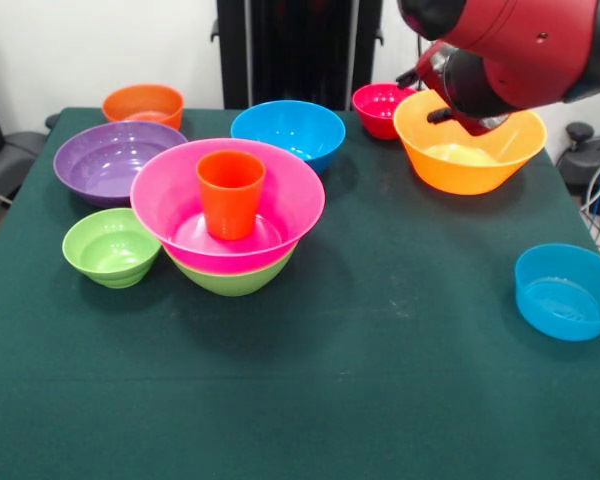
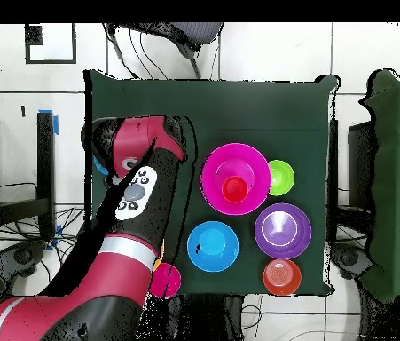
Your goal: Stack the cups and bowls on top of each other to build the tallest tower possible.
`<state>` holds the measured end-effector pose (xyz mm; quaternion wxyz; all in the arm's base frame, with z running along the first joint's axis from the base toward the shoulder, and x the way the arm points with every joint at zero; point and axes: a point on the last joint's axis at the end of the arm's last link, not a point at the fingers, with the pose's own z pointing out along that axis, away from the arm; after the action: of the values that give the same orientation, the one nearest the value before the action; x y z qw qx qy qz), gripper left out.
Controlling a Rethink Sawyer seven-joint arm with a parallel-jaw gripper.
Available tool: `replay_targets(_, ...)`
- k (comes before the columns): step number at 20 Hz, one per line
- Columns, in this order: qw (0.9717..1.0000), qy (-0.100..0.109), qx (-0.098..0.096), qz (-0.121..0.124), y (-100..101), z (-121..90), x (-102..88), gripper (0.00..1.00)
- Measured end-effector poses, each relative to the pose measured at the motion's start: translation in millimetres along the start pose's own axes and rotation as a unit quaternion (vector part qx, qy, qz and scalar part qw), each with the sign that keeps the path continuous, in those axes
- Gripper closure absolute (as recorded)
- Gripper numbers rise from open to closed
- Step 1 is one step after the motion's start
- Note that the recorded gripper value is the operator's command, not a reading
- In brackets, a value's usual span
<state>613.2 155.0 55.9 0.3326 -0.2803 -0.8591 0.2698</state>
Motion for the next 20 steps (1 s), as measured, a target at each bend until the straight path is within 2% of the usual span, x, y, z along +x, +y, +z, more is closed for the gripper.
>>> replay_targets(3,0.9997,-0.017,-0.008,0.012,6,-2,1.8,0.0)
replay_targets(7,0.9979,-0.034,-0.036,0.042,17,-9,7.2,0.0)
replay_targets(8,0.9963,-0.036,-0.052,0.058,22,-12,10.0,0.0)
replay_targets(10,0.9938,-0.035,-0.069,0.079,28,-15,14.1,0.0)
replay_targets(13,0.9901,-0.033,-0.088,0.104,32,-18,19.4,0.0)
replay_targets(14,0.9868,-0.032,-0.102,0.122,35,-20,24.7,0.0)
replay_targets(17,0.983,-0.028,-0.114,0.141,39,-22,32.5,0.0)
replay_targets(20,0.9807,-0.024,-0.121,0.152,41,-23,38.9,0.0)
